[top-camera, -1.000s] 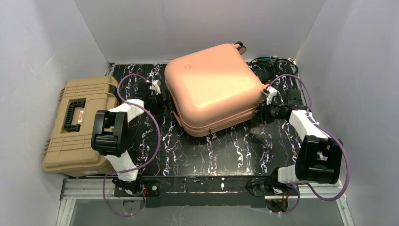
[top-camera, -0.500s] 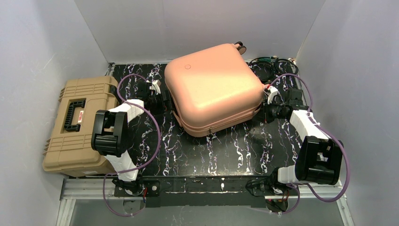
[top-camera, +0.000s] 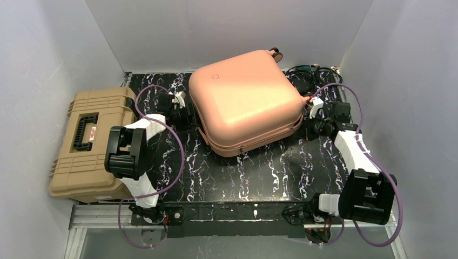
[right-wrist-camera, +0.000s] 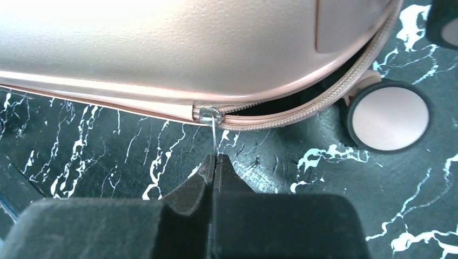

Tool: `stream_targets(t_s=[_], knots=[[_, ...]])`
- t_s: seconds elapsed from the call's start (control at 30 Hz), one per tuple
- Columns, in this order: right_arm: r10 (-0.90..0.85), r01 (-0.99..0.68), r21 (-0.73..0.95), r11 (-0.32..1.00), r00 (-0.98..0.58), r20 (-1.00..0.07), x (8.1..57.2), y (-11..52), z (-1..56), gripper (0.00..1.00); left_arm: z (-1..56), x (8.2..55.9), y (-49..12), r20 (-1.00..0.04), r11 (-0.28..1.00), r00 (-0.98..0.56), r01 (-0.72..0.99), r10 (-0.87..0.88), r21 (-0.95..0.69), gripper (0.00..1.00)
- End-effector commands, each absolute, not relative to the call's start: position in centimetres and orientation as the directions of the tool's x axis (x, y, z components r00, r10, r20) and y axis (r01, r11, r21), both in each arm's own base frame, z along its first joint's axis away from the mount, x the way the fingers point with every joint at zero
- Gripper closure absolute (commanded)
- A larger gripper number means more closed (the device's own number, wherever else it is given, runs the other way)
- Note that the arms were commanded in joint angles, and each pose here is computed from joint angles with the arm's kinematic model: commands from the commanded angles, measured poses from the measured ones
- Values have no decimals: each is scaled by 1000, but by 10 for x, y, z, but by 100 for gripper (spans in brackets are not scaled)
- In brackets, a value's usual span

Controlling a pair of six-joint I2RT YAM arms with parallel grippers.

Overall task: Pack the luggage
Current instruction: Zip the luggage at the center of the board.

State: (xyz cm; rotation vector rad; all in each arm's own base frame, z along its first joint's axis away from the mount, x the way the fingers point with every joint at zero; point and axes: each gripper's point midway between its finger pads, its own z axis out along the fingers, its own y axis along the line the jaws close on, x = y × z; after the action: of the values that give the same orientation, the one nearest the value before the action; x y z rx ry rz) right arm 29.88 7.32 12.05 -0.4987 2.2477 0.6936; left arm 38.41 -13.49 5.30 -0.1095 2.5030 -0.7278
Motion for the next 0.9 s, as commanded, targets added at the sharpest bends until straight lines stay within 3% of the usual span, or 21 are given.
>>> stream_targets(t_s=[0.0, 0.2, 0.37, 0.87], knots=[[-168, -444, 124, 887, -562, -810, 327, 37, 143, 99, 76, 380, -148, -492, 822, -848, 131, -196, -555, 45], [-187, -410, 71, 909, -554, -811, 327, 27, 143, 99, 77, 382, -146, -494, 832, -846, 121, -200, -542, 82], [-185, -344, 22, 939, -556, -810, 333, 13, 144, 99, 82, 383, -141, -495, 842, -848, 120, -188, -525, 100], [-107, -141, -31, 989, -571, -814, 352, -19, 144, 99, 102, 374, -80, -492, 896, -855, 81, -162, -436, 100]])
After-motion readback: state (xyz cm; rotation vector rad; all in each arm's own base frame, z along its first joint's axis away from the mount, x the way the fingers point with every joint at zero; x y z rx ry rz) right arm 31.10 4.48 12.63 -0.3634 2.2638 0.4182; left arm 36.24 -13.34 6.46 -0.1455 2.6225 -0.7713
